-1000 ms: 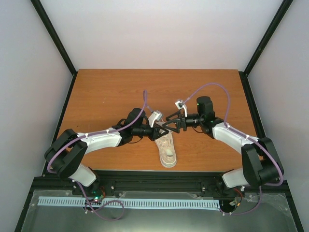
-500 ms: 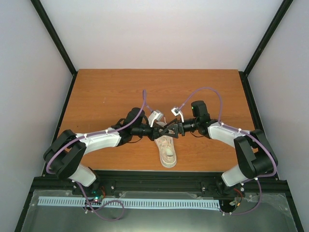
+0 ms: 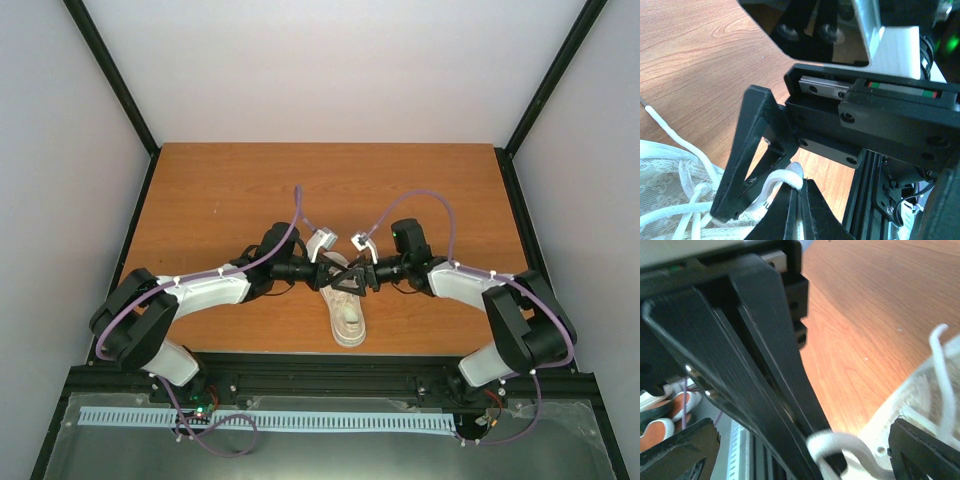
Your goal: Tie the shoes
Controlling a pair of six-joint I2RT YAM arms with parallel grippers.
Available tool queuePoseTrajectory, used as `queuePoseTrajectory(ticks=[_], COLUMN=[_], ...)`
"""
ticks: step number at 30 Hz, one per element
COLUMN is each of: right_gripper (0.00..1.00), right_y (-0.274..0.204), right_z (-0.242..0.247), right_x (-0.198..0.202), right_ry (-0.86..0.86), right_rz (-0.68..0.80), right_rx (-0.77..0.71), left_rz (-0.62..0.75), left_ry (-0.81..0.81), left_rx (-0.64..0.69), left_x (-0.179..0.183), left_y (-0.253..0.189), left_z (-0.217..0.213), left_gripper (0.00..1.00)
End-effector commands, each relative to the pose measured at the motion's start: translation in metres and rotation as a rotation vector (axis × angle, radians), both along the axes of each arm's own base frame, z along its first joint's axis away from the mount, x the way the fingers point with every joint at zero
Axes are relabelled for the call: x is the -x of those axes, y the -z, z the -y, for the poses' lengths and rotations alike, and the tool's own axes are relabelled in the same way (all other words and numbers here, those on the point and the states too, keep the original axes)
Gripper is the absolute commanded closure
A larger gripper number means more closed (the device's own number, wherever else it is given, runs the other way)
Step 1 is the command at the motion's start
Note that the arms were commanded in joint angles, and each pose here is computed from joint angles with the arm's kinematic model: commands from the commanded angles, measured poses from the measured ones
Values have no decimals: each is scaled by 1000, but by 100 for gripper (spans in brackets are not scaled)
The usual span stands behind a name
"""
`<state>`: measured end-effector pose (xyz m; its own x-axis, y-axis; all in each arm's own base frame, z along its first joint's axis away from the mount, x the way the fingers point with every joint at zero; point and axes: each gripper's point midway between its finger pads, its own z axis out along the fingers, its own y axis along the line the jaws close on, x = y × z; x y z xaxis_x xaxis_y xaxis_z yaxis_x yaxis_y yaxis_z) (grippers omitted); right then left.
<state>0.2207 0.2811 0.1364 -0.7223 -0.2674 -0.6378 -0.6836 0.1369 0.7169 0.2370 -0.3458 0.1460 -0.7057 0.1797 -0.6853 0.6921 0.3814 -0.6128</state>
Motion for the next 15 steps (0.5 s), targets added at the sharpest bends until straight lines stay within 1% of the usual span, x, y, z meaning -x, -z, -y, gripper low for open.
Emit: queuePoseTrajectory(ticks=[1, 3, 6, 12, 15], right_gripper=[7, 6, 5, 7, 7], right_y=[-3, -5, -6, 5, 10], right_z=[7, 13, 19, 15, 18], right_x=[-15, -20, -21, -15, -17], right_ry=[149, 211, 255, 251, 312], right_rz=[114, 157, 198, 198, 224], right_rx=[36, 56, 73, 109, 138], left_rz=[36, 32, 23, 24, 27], left_ry=[-6, -8, -9, -12, -25], left_rx=[59, 58, 57, 56, 55], left_x=[-5, -5, -6, -7, -8], left_y=[-21, -20, -18, -19, -20], left_z=[3, 3, 3, 3, 2], left_gripper=[99, 99, 99, 99, 99])
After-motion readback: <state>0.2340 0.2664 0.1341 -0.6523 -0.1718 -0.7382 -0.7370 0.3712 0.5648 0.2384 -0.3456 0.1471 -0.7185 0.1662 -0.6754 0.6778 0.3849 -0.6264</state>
